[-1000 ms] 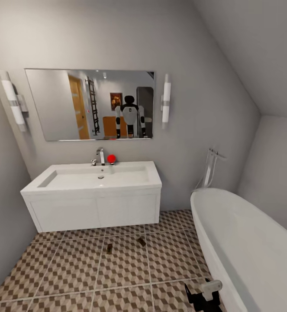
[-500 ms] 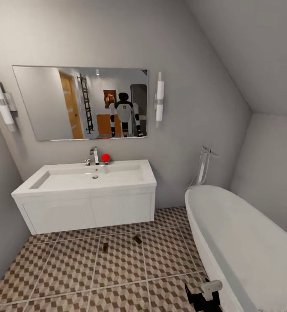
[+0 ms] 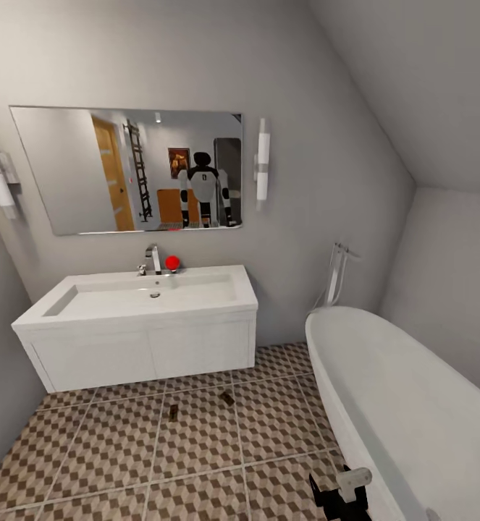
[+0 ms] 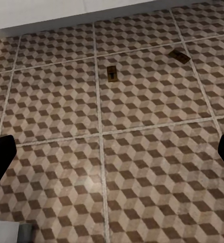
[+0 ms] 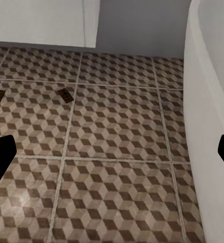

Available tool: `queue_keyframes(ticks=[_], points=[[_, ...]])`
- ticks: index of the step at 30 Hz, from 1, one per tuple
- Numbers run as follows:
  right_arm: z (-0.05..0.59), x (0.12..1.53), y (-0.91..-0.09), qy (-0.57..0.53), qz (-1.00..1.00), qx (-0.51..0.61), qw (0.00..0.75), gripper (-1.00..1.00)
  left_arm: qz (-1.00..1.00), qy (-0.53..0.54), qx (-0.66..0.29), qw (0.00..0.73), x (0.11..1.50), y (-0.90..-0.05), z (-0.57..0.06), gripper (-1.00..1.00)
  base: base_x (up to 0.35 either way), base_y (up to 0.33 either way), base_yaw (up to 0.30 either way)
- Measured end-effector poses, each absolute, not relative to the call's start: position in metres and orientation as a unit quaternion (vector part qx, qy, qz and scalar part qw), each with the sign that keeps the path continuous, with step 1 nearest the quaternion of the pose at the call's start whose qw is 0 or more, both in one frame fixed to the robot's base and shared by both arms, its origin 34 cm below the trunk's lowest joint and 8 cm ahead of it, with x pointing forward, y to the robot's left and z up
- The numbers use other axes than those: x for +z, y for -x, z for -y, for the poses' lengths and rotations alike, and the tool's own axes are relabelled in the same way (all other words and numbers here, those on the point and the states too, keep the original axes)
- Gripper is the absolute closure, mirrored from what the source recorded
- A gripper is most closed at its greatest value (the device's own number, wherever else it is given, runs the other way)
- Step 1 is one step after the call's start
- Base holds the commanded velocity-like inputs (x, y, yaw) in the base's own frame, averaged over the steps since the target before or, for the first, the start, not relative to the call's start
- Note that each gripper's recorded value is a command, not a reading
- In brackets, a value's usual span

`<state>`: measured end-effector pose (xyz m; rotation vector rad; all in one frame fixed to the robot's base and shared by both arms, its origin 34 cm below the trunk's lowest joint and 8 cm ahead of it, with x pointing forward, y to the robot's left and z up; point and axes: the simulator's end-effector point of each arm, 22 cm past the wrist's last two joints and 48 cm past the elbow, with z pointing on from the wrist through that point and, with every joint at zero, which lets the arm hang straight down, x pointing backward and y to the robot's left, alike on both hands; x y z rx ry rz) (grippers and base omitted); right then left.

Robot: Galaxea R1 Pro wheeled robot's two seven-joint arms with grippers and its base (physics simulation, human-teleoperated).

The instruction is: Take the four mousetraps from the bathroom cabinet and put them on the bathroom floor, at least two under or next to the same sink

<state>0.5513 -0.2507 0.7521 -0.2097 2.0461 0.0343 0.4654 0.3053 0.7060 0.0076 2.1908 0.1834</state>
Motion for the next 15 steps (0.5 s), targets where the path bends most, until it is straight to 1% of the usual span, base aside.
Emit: queue_keyframes(ticks=[8,11,15], points=[[0.2494,0.7516,-0.551,0.087,-0.852,0.015,0.515,-1.0,-0.888,-0.001,0.076,0.453,0.7055,-0.4648,-0.306,-1.0,0.0,0.0,0.014],[0.2502,0.7512,-0.551,0.084,-0.853,0.012,0.515,-1.0,-0.889,-0.001,0.076,0.452,0.7049,-0.4642,-0.3065,-1.0,0.0,0.0,0.174],[0.2541,0.7506,-0.5511,0.078,-0.854,0.002,0.515,-1.0,-0.89,-0.001,0.077,0.45,0.7037,-0.4632,-0.3069,-1.0,0.0,0.0,0.251]])
